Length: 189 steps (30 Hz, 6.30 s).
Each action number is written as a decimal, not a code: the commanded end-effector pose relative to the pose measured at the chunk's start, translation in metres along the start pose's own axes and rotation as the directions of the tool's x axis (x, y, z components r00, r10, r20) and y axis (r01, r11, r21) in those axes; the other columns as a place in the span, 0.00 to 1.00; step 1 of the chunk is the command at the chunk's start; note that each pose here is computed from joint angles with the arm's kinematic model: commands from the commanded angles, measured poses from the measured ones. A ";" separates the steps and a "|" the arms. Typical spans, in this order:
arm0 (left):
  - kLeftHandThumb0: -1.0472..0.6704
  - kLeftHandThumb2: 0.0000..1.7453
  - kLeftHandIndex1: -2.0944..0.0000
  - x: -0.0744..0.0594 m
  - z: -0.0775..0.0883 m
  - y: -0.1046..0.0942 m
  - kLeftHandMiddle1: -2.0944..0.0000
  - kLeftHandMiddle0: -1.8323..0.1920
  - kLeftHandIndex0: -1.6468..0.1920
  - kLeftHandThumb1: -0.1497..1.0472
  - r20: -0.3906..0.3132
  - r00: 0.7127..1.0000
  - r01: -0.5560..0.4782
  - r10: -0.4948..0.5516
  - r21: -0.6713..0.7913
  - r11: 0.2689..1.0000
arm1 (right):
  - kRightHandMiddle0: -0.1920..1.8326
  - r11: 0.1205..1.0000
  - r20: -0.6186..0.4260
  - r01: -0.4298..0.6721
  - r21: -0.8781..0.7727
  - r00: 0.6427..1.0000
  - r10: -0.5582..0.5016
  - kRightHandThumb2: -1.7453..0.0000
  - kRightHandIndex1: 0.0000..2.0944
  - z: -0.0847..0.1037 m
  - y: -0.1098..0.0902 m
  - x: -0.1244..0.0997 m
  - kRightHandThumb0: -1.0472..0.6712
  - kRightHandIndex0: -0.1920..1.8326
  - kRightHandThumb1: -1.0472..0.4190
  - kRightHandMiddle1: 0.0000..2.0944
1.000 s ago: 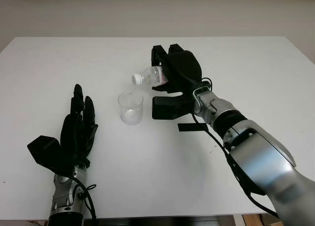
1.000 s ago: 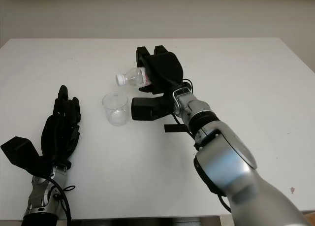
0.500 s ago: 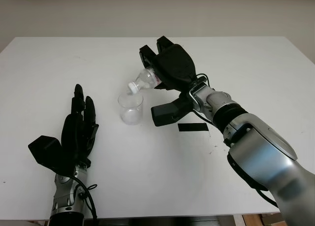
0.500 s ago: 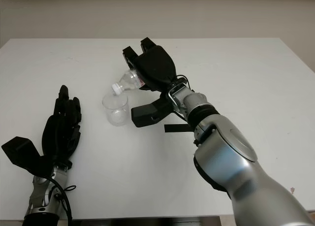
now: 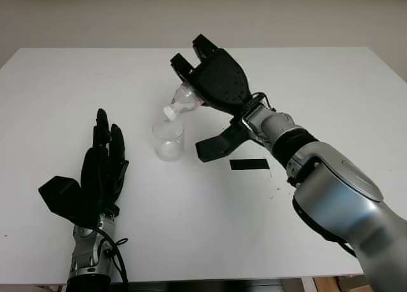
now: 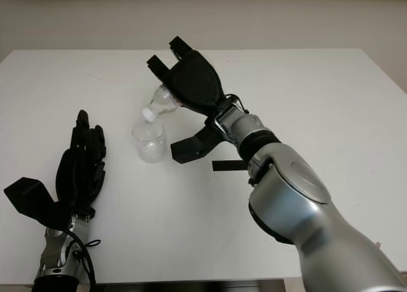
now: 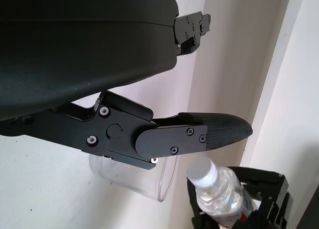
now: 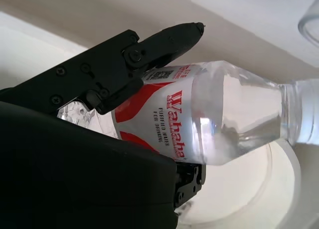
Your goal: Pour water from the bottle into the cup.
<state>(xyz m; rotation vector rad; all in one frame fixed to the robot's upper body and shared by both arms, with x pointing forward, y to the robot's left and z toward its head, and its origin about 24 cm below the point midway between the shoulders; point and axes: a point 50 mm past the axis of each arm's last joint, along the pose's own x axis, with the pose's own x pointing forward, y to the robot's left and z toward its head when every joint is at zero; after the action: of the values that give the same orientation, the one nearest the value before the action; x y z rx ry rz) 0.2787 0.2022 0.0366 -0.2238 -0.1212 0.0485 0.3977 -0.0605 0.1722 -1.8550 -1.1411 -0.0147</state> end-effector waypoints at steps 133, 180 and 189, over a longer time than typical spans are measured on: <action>0.17 0.28 0.98 -0.016 -0.017 0.013 0.98 1.00 1.00 1.00 -0.122 0.993 -0.008 0.008 0.004 1.000 | 0.55 -0.199 -0.245 0.592 0.781 0.583 0.775 0.74 1.00 0.012 0.023 -0.145 0.36 0.86 0.00 1.00; 0.17 0.27 0.97 -0.014 -0.011 0.024 0.97 0.99 0.99 1.00 -0.129 0.992 0.006 -0.005 0.010 1.000 | 0.00 -0.286 -0.138 0.463 0.839 0.689 0.711 0.98 0.00 0.032 0.018 -0.167 0.10 0.00 0.10 0.00; 0.17 0.27 0.97 -0.015 -0.011 0.024 0.97 0.99 0.99 1.00 -0.132 0.991 0.008 -0.006 0.017 1.000 | 0.00 -0.297 -0.151 0.462 0.836 0.713 0.685 0.97 0.00 0.034 0.018 -0.174 0.11 0.00 0.10 0.00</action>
<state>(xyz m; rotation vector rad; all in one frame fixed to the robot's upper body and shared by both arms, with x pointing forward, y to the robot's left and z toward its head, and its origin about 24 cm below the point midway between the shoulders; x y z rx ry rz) 0.2737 0.2192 0.0352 -0.2063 -0.0571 0.0082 0.2975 -0.1573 0.0612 -0.0824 0.0923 0.3065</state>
